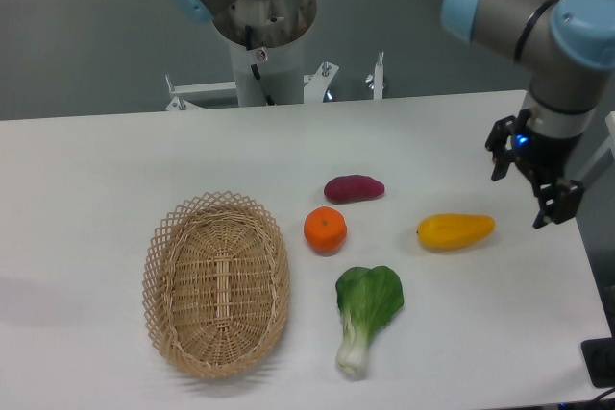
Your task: Place the mango on the table
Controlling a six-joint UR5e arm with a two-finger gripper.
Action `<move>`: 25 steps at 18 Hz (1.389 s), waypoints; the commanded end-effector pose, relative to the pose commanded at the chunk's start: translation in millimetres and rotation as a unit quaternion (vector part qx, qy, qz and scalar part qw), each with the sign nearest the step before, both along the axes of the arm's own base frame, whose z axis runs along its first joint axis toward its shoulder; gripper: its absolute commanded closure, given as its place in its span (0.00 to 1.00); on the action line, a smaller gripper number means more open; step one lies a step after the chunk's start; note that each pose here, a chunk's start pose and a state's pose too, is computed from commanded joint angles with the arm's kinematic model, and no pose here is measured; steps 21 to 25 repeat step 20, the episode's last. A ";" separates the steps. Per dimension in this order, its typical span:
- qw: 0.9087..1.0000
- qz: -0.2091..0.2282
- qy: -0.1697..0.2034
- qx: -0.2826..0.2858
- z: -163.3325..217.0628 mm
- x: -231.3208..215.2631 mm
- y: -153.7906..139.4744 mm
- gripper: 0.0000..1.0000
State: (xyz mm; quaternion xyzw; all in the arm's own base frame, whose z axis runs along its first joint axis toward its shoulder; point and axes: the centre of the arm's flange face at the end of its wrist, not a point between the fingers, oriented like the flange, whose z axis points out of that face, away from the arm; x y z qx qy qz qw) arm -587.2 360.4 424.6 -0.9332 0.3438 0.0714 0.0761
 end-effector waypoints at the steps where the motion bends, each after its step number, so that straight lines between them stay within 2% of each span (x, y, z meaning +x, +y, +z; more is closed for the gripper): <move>1: 1.000 0.001 -0.004 0.002 1.1 -1.5 -5.2 0.00; 12: 0.999 -0.013 -0.026 0.016 5.3 -20.1 -60.6 0.00; 25: 0.999 -0.011 -0.025 0.022 9.5 -19.9 -63.6 0.00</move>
